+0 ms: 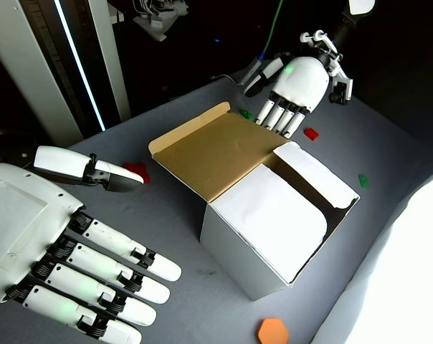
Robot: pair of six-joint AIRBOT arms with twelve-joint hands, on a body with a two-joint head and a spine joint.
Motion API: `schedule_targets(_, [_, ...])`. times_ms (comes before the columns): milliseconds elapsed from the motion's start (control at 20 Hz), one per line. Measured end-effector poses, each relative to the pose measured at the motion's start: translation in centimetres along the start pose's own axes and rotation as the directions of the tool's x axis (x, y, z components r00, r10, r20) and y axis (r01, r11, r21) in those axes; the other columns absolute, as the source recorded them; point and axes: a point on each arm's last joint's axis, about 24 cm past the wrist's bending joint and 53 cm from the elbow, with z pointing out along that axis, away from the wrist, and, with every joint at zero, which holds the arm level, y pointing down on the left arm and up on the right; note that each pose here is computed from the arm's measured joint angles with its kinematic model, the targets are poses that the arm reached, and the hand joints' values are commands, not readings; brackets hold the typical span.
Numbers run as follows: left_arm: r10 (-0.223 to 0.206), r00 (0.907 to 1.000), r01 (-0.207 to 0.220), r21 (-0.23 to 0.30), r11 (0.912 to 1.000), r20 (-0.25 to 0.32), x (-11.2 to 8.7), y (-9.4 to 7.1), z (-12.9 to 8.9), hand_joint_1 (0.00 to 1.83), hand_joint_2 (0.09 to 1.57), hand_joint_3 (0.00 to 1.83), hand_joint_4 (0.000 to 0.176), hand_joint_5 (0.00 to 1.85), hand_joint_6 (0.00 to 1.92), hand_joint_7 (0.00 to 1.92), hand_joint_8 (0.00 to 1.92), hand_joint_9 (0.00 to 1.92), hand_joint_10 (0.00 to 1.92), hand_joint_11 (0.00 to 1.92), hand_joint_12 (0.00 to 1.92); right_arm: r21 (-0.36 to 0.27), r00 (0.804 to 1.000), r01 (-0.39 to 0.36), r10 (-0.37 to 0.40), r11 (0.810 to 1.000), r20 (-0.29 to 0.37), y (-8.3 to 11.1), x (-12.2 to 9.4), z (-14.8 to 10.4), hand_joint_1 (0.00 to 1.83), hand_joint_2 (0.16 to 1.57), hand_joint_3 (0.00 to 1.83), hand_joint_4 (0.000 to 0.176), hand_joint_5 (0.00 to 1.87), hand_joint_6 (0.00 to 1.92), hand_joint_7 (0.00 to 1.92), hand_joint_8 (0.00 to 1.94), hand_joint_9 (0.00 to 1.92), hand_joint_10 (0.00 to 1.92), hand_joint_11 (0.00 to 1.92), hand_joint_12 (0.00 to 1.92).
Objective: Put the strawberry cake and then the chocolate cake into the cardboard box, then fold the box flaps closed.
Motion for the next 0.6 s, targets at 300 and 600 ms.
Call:
schedule_targets(300, [0.006,0.9999,-0.005,0.046,0.9989,-0.012,0.6,-2.8,2.1,0.00,1.21,0.00,0.025,0.25,0.01,0.23,0.00,0.23,0.00,0.00,0.85,-0.005,1.000,-0.007,0.007,1.000,-0.011,0.2,0.6,0.2,0.00,1.15,0.00,0.000,0.11,0.01,0.13,0.00,0.07,0.00,0.00,0.00])
schedule_targets(600, [0.012,0.9989,-0.017,0.099,0.9949,0.045,-1.4,-5.4,2.2,0.00,1.20,0.00,0.020,0.22,0.00,0.21,0.00,0.21,0.00,0.00,0.84,-0.003,1.000,-0.005,0.005,1.000,-0.005,0.0,0.3,0.4,0.00,1.15,0.00,0.000,0.13,0.01,0.15,0.01,0.08,0.01,0.00,0.00])
